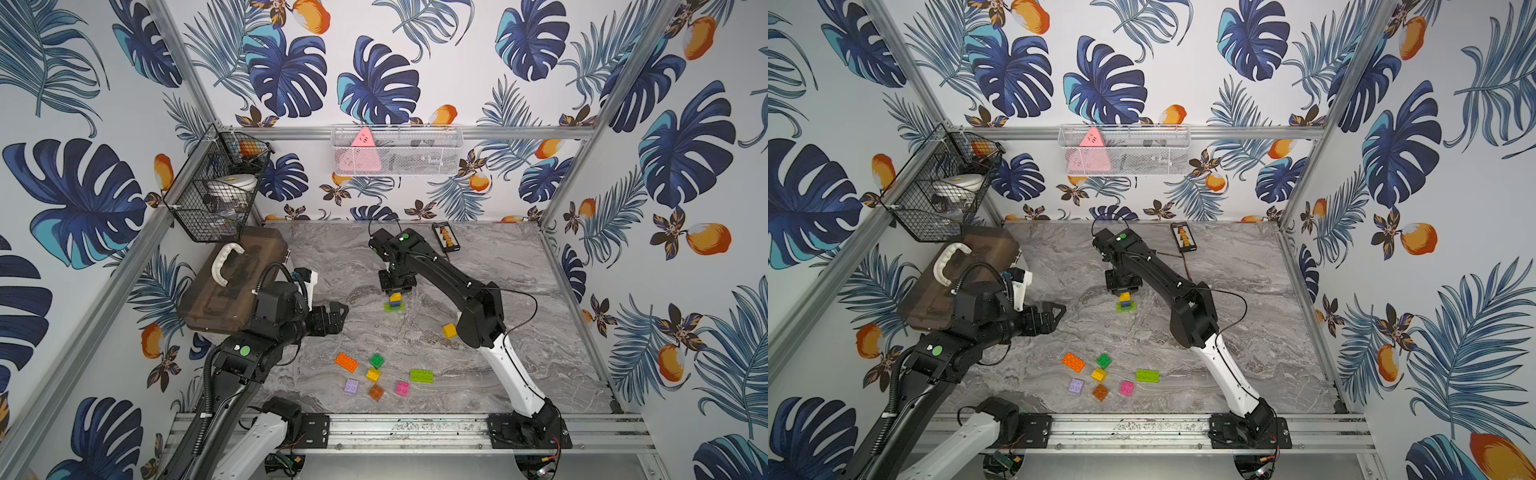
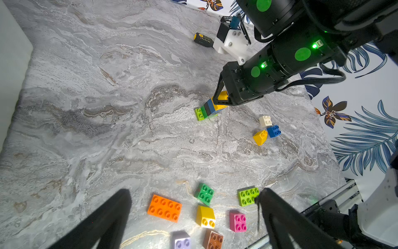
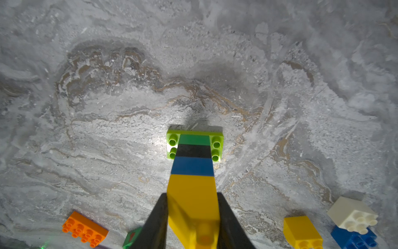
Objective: Assemble the number 1 with lego
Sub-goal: Assemble the lego brick with the lego brick.
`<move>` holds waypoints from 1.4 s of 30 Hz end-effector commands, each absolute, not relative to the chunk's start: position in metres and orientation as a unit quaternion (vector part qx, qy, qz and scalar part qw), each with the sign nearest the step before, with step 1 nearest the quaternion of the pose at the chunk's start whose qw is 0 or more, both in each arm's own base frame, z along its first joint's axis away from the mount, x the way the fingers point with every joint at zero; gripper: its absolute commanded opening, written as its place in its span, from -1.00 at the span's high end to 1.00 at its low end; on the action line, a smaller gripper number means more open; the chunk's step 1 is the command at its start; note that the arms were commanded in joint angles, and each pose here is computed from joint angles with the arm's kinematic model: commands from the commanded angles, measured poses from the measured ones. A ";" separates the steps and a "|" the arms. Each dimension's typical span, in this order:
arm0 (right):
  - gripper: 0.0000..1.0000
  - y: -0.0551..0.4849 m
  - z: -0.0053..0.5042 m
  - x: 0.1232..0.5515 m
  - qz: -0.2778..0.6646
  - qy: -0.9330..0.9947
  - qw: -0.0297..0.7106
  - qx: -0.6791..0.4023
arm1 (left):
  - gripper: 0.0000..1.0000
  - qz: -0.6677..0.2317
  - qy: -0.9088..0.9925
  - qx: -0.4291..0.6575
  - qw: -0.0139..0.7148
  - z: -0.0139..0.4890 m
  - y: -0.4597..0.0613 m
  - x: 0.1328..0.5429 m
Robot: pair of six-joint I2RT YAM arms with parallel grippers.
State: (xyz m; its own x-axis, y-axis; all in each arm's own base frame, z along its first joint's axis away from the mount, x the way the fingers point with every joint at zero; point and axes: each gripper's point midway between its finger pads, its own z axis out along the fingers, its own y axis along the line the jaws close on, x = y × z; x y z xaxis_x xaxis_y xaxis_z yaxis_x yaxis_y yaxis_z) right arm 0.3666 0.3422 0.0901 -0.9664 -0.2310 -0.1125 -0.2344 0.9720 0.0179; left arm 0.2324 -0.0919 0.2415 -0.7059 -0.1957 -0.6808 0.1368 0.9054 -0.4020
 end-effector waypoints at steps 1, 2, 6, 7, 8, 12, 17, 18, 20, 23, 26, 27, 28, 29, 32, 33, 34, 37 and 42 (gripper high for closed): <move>0.58 0.330 0.075 0.365 -0.022 0.991 0.041 -0.128 | -0.98 -0.218 0.895 -0.020 0.388 0.244 -0.092 0.234; 0.59 0.329 0.073 0.365 -0.026 0.991 0.041 -0.127 | -0.98 -0.219 0.895 -0.019 0.388 0.244 -0.092 0.234; 0.59 0.329 0.069 0.363 -0.029 0.992 0.038 -0.119 | -0.98 -0.218 0.895 -0.019 0.388 0.244 -0.092 0.234; 0.58 0.330 0.069 0.363 -0.029 0.992 0.038 -0.115 | -0.98 -0.218 0.895 -0.020 0.389 0.245 -0.091 0.234; 0.58 0.329 0.070 0.364 -0.029 0.993 0.039 -0.108 | -0.98 -0.218 0.895 -0.020 0.389 0.244 -0.091 0.234; 0.56 0.330 0.076 0.362 -0.023 0.996 0.041 -0.080 | -0.98 -0.218 0.895 -0.020 0.388 0.244 -0.091 0.234; 0.35 0.330 0.078 0.360 -0.013 0.998 0.040 -0.048 | -0.98 -0.218 0.894 -0.019 0.391 0.245 -0.091 0.233; 0.30 0.332 0.079 0.359 -0.008 0.998 0.040 -0.045 | -0.98 -0.218 0.894 -0.020 0.392 0.245 -0.091 0.233; 0.16 0.335 0.084 0.360 0.003 0.998 0.042 -0.037 | -0.98 -0.219 0.893 -0.019 0.392 0.246 -0.091 0.233; -0.02 0.337 0.097 0.363 0.016 0.998 0.055 -0.027 | -0.98 -0.220 0.894 -0.018 0.391 0.246 -0.092 0.232; -0.28 0.338 0.114 0.367 0.030 0.997 0.072 -0.019 | -0.98 -0.221 0.893 -0.017 0.391 0.246 -0.092 0.232; -0.34 0.337 0.120 0.368 0.034 0.996 0.078 -0.015 | -0.98 -0.221 0.893 -0.017 0.391 0.246 -0.092 0.232; -0.39 0.336 0.127 0.370 0.040 0.996 0.084 -0.011 | -0.98 -0.221 0.894 -0.017 0.390 0.245 -0.092 0.232; -0.42 0.336 0.133 0.371 0.046 0.995 0.089 -0.010 | -0.98 -0.222 0.894 -0.015 0.390 0.245 -0.093 0.232; -0.48 0.335 0.154 0.373 0.073 0.992 0.107 -0.013 | -0.98 -0.227 0.894 -0.012 0.387 0.245 -0.095 0.232; -0.49 0.335 0.165 0.372 0.085 0.989 0.117 -0.021 | -0.98 -0.228 0.895 -0.010 0.384 0.243 -0.096 0.233; -0.50 0.332 0.175 0.371 0.090 0.987 0.131 -0.029 | -0.98 -0.230 0.895 -0.008 0.382 0.243 -0.097 0.233; -0.53 0.322 0.198 0.362 0.115 0.973 0.183 -0.075 | -0.98 -0.241 0.895 0.005 0.376 0.240 -0.104 0.235; -0.56 0.290 0.229 0.325 0.181 0.931 0.290 -0.127 | -0.98 -0.258 0.893 0.025 0.368 0.235 -0.117 0.234</move>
State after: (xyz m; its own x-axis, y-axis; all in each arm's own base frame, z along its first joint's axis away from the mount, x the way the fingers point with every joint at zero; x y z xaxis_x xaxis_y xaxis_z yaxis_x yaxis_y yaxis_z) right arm 0.3168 0.2820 0.2017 -0.9097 -0.1216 -0.3972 -0.2197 0.9524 0.2116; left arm 0.2309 -0.1066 0.2293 -0.7421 -0.1644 -0.6498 0.1791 0.8856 -0.4285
